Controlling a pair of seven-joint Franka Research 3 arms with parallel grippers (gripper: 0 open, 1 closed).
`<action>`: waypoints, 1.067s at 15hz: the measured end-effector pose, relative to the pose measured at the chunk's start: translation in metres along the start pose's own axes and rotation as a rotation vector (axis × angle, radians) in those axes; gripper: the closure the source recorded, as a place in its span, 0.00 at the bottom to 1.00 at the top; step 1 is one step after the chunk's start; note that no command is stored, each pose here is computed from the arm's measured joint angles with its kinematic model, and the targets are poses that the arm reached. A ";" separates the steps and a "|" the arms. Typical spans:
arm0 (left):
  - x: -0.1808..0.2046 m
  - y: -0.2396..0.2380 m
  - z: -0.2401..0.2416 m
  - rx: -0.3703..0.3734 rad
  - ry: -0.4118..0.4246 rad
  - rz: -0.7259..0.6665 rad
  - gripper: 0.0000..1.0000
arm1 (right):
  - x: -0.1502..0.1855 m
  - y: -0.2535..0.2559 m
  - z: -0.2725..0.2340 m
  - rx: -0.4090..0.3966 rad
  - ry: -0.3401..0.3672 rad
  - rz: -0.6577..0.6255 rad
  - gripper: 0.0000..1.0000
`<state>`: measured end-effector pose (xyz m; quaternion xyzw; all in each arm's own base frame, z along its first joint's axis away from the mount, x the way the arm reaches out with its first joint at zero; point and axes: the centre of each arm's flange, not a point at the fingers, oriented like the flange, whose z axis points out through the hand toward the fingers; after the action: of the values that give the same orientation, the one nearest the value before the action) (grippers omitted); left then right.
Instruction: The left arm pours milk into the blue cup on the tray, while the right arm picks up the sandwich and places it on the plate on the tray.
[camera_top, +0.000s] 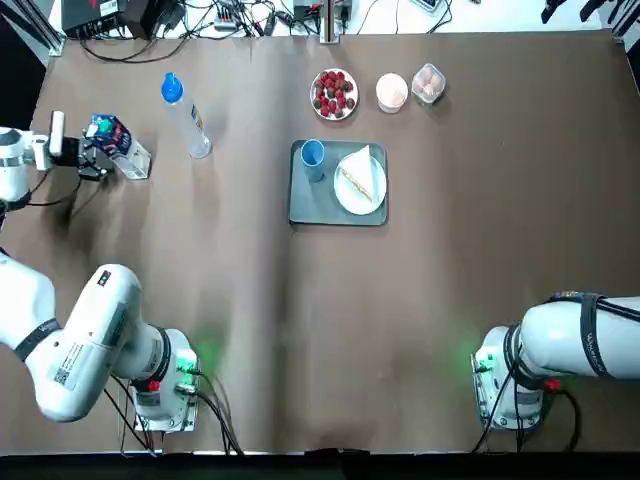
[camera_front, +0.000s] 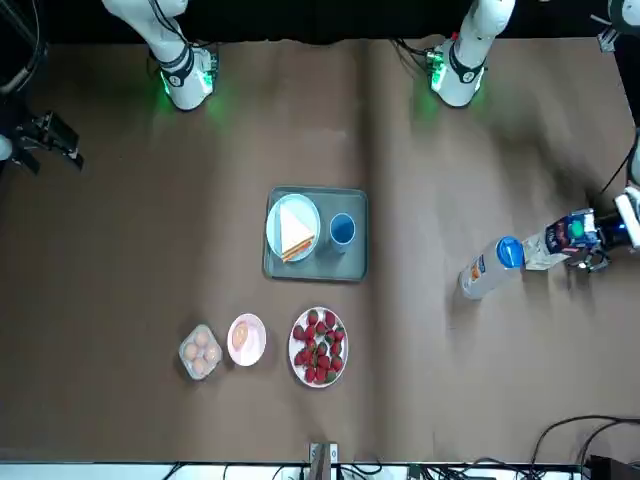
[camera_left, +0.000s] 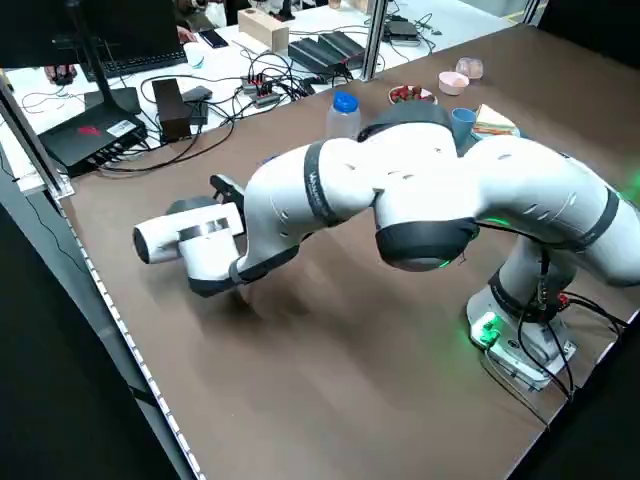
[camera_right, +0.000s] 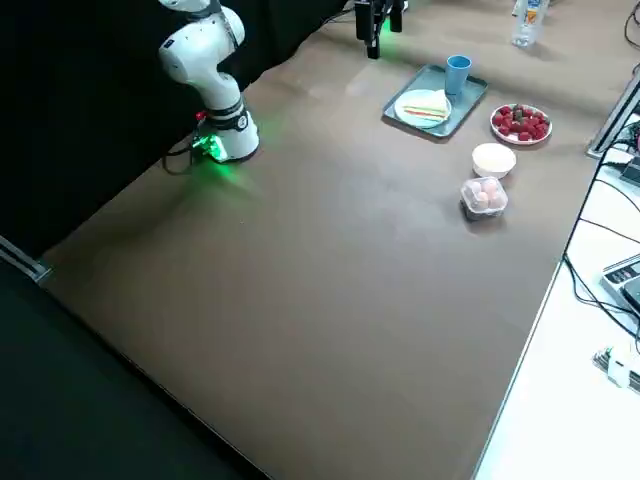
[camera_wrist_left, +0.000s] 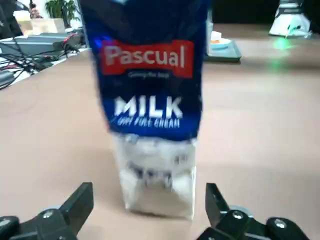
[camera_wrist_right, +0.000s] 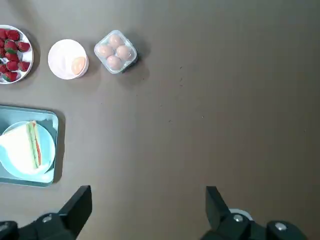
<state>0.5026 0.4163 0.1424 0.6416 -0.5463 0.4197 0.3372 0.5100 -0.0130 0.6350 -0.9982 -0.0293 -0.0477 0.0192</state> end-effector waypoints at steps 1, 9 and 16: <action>0.010 -0.002 -0.014 0.012 -0.028 -0.001 0.01 | 0.000 0.000 0.000 0.000 0.000 0.000 0.00; 0.209 -0.037 -0.099 -0.027 -0.539 -0.032 0.01 | 0.000 0.000 0.000 -0.001 0.000 0.000 0.00; 0.425 -0.077 0.015 -0.039 -1.030 -0.092 0.01 | 0.000 0.000 0.000 -0.001 0.000 -0.001 0.00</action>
<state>0.6029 0.2390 0.5240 0.7820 -0.6204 0.0238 0.0546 0.5100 -0.0127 0.6349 -0.9982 -0.0297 -0.0475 0.0189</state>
